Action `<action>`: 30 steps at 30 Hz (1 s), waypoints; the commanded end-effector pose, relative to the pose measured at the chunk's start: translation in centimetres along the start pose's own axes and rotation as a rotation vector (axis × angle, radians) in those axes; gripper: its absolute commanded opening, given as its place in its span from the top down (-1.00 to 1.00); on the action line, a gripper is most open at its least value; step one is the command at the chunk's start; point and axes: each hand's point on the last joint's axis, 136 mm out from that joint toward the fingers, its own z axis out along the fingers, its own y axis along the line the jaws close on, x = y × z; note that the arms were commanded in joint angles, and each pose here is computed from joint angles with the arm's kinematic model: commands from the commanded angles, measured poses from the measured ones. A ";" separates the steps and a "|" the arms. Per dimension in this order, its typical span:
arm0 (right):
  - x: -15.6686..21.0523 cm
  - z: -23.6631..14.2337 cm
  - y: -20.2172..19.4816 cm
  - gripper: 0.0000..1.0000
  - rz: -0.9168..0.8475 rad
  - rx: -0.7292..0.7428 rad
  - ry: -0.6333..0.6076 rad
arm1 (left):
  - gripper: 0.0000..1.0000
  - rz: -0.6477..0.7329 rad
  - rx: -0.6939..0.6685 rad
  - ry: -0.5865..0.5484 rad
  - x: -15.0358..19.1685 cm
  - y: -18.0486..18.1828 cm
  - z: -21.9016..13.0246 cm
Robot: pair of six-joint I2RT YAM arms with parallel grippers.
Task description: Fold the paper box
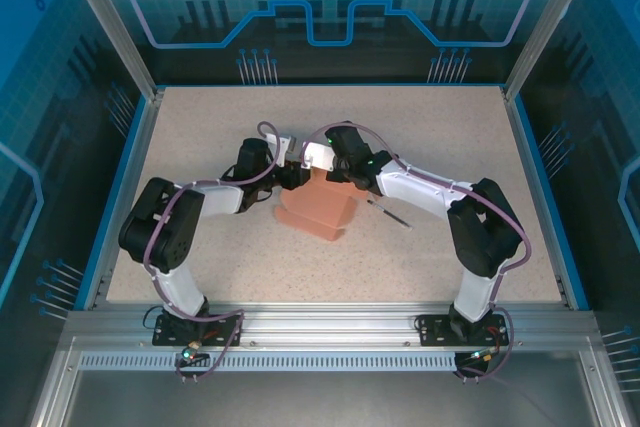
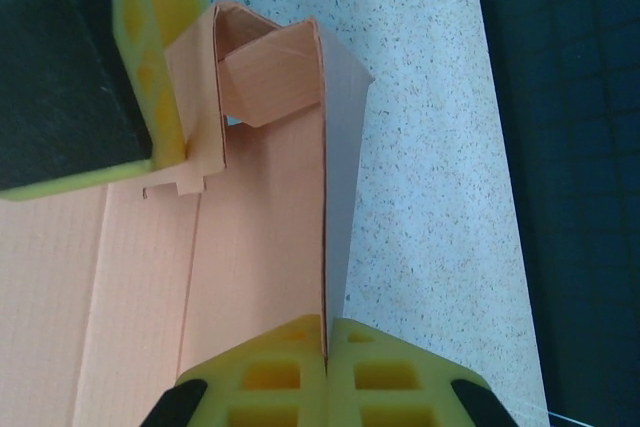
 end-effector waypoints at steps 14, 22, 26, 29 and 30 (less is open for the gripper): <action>-0.2 0.4 4.6 1.00 -0.012 -0.210 -0.011 | -0.38 0.103 0.058 -0.037 -1.9 -0.2 -0.5; -0.1 0.4 4.3 1.00 0.003 -0.195 -0.016 | -0.36 0.092 0.036 -0.004 -0.8 0.5 -0.2; -0.3 0.1 3.4 1.00 0.024 -0.170 -0.029 | -0.38 0.090 0.019 0.007 -0.2 0.6 -0.6; -0.4 -0.1 2.7 1.00 0.039 -0.155 -0.038 | -0.42 0.086 0.016 0.010 0.3 0.4 -1.0; -0.4 -0.1 2.6 1.00 0.044 -0.151 -0.037 | -0.44 0.085 0.016 0.011 0.4 0.3 -1.1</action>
